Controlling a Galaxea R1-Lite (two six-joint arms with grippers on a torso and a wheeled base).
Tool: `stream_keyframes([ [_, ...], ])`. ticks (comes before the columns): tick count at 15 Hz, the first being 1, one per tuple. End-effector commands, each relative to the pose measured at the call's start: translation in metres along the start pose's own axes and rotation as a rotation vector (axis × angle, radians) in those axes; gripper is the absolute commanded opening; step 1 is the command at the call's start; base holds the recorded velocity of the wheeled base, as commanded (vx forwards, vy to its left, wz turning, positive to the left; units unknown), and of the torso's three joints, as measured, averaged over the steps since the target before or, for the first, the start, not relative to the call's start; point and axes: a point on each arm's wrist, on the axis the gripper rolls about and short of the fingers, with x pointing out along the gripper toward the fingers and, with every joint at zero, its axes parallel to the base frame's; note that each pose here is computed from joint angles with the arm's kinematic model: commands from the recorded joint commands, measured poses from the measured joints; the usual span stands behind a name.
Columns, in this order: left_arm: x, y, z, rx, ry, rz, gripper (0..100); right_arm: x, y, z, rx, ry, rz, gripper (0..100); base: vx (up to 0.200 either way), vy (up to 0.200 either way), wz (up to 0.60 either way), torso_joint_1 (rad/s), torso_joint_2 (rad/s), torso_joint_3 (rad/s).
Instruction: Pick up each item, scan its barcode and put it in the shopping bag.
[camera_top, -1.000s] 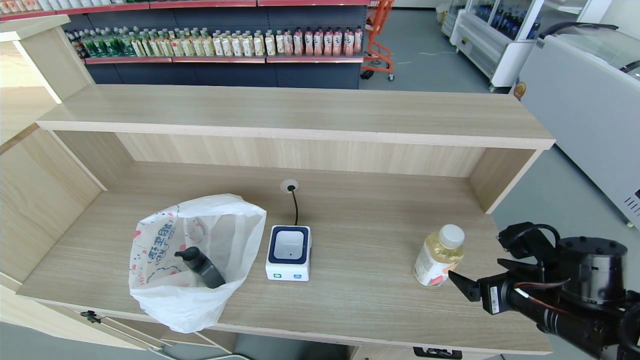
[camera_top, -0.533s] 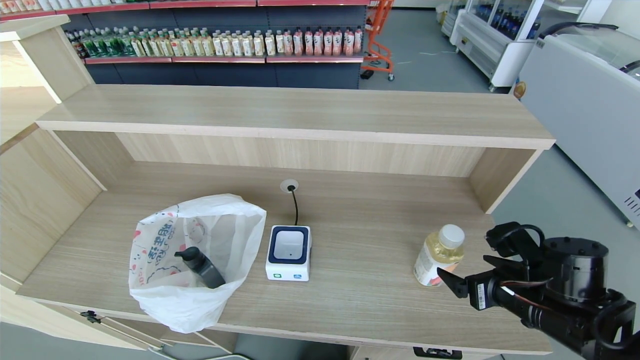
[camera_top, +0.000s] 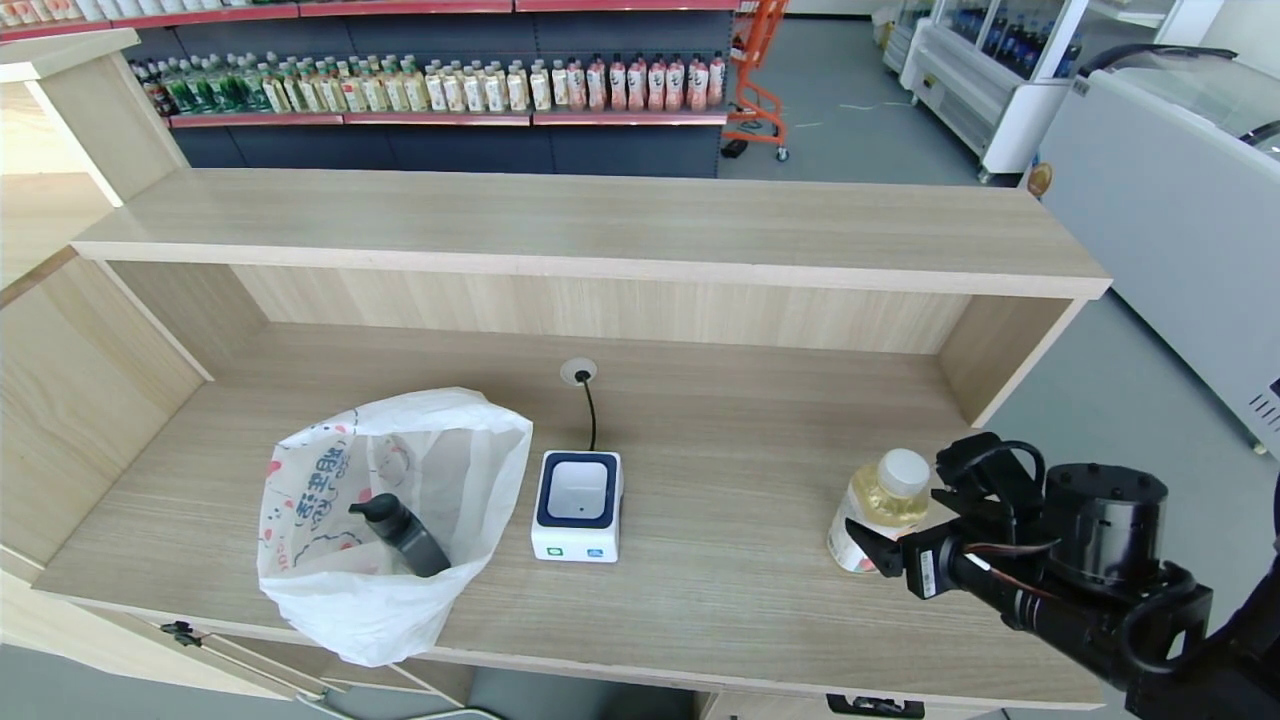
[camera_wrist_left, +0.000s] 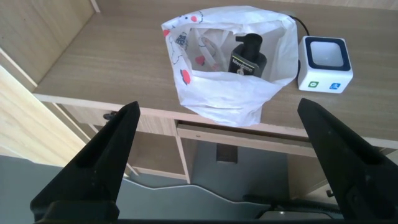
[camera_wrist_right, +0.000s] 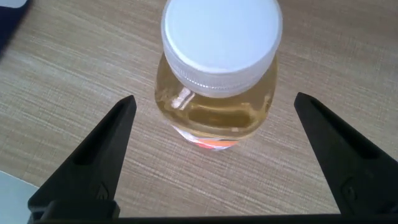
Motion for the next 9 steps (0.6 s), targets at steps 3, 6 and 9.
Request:
stream_keyframes([
  [3,0.000,0.000,0.000,0.000,-0.001,0.000,100,0.015,0.003,-0.004,-0.009,-0.008,0.012,100,0.000,0.000,0.00,0.000,0.00,0.000],
  [6,0.000,0.000,0.000,0.000,-0.001,0.000,100,0.023,0.006,-0.007,-0.015,-0.010,0.031,100,0.000,0.000,0.00,0.000,0.00,0.000],
  [9,0.000,0.000,0.000,0.000,-0.001,0.000,100,0.028,0.006,-0.007,-0.031,-0.026,0.029,100,0.000,0.000,0.00,0.000,0.00,0.000],
])
